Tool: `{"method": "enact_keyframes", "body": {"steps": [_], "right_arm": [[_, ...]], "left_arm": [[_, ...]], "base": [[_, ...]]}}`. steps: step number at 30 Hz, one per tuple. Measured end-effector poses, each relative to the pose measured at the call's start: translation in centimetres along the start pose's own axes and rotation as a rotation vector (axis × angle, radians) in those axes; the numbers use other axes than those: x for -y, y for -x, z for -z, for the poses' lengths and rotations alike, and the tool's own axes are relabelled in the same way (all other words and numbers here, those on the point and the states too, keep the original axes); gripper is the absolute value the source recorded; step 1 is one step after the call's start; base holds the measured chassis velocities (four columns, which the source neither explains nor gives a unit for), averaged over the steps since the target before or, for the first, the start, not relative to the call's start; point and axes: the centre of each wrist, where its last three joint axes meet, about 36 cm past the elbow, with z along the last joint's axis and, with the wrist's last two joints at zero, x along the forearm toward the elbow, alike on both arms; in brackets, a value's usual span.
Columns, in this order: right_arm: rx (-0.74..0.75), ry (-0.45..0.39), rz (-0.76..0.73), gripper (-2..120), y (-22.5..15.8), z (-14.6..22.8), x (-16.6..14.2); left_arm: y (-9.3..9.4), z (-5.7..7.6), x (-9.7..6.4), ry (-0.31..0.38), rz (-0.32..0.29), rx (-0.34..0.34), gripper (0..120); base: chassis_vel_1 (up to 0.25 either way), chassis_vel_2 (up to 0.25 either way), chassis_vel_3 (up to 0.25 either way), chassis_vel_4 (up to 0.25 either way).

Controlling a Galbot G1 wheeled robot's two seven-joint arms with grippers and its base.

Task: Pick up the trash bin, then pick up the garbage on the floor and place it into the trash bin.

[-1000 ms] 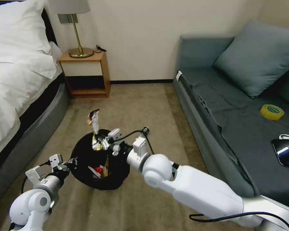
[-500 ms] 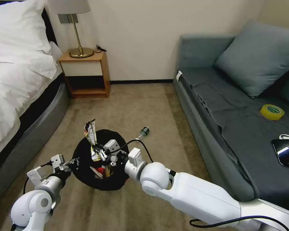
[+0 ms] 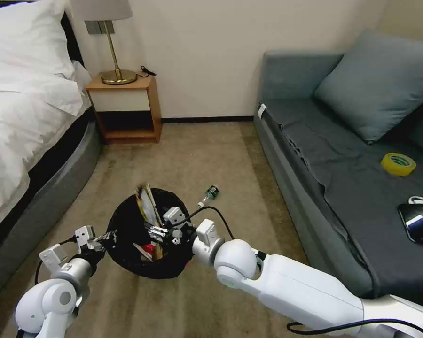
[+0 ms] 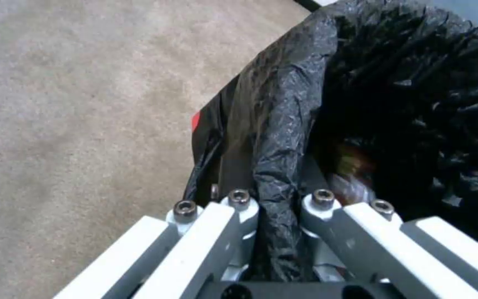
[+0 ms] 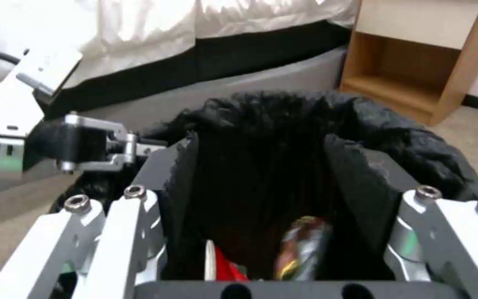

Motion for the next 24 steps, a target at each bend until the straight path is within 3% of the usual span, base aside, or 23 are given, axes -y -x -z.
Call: {"method": "enact_keyframes", "body": {"steps": [9, 16, 20, 24], "right_arm": [[0.054, -0.026, -0.094, 60, -0.7, 0.9, 1.4], [0.099, -0.096, -0.330, 76, -2.3, 1.0, 3.4], [0.066, -0.142, -0.507, 91, -5.8, -1.0, 4.2], [0.054, -0.163, -0.594, 98, -8.0, -2.0, 4.1]], "left_arm": [[0.0, 0.2, -0.8, -0.004, 0.028, 0.010, 4], [0.0, 0.5, -1.4, 0.000, 0.043, 0.034, 4], [-0.5, 0.6, -1.4, -0.002, 0.044, 0.052, 4], [-0.9, 0.6, -1.3, -0.002, 0.041, 0.060, 4]], "base": [[0.000, 0.000, 0.000, 0.000], [0.000, 0.000, 0.000, 0.000], [0.000, 0.000, 0.000, 0.000], [0.000, 0.000, 0.000, 0.000]]}}
